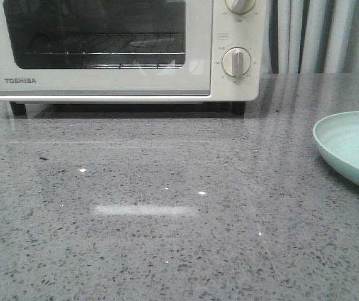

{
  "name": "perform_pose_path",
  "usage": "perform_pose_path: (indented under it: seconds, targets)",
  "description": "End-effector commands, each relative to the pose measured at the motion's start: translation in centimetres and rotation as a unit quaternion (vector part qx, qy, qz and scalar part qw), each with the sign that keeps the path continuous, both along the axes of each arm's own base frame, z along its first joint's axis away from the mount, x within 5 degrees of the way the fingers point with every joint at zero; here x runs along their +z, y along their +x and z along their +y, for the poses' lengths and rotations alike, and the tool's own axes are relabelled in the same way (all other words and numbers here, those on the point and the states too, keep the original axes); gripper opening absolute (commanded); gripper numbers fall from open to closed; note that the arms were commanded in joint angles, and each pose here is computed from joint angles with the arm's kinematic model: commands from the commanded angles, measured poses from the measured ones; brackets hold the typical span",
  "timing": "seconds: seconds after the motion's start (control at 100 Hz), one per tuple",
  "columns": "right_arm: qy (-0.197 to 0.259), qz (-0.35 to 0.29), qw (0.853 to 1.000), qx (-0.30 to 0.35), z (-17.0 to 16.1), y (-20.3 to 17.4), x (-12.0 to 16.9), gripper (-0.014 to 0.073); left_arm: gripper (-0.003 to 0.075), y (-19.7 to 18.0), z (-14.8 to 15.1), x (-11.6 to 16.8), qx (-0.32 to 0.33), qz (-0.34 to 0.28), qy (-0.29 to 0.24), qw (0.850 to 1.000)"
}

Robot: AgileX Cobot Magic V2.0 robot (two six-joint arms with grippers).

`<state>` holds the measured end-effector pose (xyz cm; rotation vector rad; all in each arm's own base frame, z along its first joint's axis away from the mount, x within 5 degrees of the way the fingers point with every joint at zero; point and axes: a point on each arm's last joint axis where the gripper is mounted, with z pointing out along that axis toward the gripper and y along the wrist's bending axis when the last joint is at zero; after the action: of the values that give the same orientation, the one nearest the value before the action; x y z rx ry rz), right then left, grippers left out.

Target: Put bread in oven

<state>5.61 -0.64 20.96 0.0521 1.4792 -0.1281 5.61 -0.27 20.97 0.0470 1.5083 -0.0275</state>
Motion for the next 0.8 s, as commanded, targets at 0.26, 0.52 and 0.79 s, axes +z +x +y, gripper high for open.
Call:
perform_pose_path:
  seconds: [0.26, 0.52, 0.79]
  targets:
    - [-0.006, -0.023, 1.000, 0.003, 0.05, 0.13, 0.24, -0.0045, -0.0020, -0.24, 0.03, 0.19, 0.001, -0.050, -0.004, 0.999]
    - [-0.006, -0.023, 1.000, 0.003, 0.05, 0.13, 0.24, -0.0045, -0.0020, -0.31, 0.04, 0.57, 0.002, -0.071, -0.006, 0.997]
    - [-0.008, -0.043, 0.999, 0.005, 0.09, 0.08, 0.61, -0.0045, -0.0020, -0.37, 0.42, 0.88, 0.001, -0.084, -0.151, 0.985]
